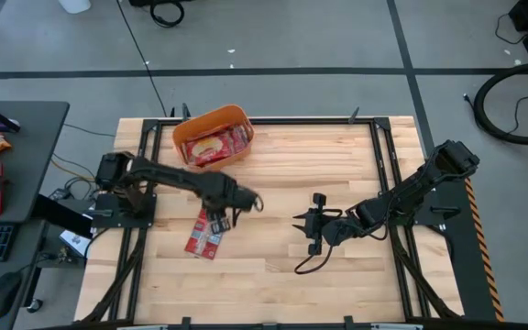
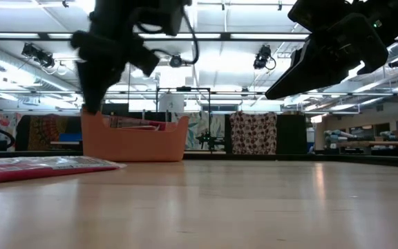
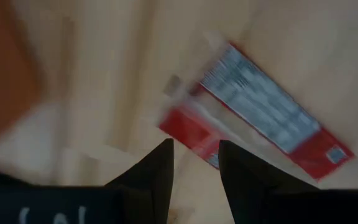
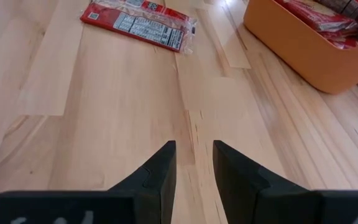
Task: Sort popcorn bags into baskets
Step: Put the red popcorn bag into the orange bin
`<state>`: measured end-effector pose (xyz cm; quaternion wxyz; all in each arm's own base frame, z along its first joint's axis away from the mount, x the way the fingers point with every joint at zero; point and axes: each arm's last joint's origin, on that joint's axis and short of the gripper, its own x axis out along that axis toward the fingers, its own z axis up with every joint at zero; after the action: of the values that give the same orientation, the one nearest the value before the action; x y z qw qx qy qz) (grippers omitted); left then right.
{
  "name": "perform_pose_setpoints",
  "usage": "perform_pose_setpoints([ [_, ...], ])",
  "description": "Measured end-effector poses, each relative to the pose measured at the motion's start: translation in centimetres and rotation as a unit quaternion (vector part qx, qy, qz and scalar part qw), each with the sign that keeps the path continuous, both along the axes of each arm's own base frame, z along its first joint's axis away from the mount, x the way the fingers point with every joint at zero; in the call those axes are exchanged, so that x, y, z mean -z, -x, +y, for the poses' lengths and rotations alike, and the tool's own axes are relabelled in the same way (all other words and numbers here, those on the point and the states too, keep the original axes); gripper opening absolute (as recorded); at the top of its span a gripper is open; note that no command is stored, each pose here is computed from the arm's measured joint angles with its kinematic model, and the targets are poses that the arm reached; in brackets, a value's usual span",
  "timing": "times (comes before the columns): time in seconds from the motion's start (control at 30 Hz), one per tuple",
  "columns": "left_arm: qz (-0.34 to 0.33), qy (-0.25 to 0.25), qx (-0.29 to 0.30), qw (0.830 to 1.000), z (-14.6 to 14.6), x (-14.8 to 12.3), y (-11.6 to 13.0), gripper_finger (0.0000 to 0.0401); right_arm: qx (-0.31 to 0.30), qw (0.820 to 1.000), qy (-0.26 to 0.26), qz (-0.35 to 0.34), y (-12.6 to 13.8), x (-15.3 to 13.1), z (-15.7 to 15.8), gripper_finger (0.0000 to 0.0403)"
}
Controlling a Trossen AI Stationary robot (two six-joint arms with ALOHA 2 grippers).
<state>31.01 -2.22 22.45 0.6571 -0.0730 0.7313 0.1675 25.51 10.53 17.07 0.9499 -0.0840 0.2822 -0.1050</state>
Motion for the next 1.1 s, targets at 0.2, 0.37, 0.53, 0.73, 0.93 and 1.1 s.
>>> perform_pose_setpoints([
  [0.2,0.013,0.07,-0.008,0.997,-2.1,3.9,1.3,0.0132,0.0,1.0,0.001,0.0,0.0,0.0,0.0,0.011],
  [0.37,-0.001,0.088,-0.023,0.996,-1.4,6.4,1.9,0.0132,0.001,1.0,-0.003,-0.006,-0.1,-0.1,0.0,0.011],
  [0.53,-0.002,0.102,-0.092,0.991,0.8,8.2,2.6,0.0132,0.001,1.0,-0.004,-0.007,-0.1,-0.1,0.0,0.011],
  [0.73,0.003,0.112,-0.132,0.985,1.5,9.2,3.4,0.0132,0.003,1.0,0.002,-0.006,-0.1,-0.1,0.0,0.011],
  [0.93,-0.029,0.104,-0.101,0.989,0.3,9.3,2.8,0.012,0.004,1.0,0.003,-0.006,-0.1,-0.1,-0.1,0.011],
  [1.1,-0.05,0.082,-0.039,0.995,-0.9,9.3,2.5,0.0065,0.004,1.0,0.002,-0.008,-0.1,-0.1,-0.1,0.011],
])
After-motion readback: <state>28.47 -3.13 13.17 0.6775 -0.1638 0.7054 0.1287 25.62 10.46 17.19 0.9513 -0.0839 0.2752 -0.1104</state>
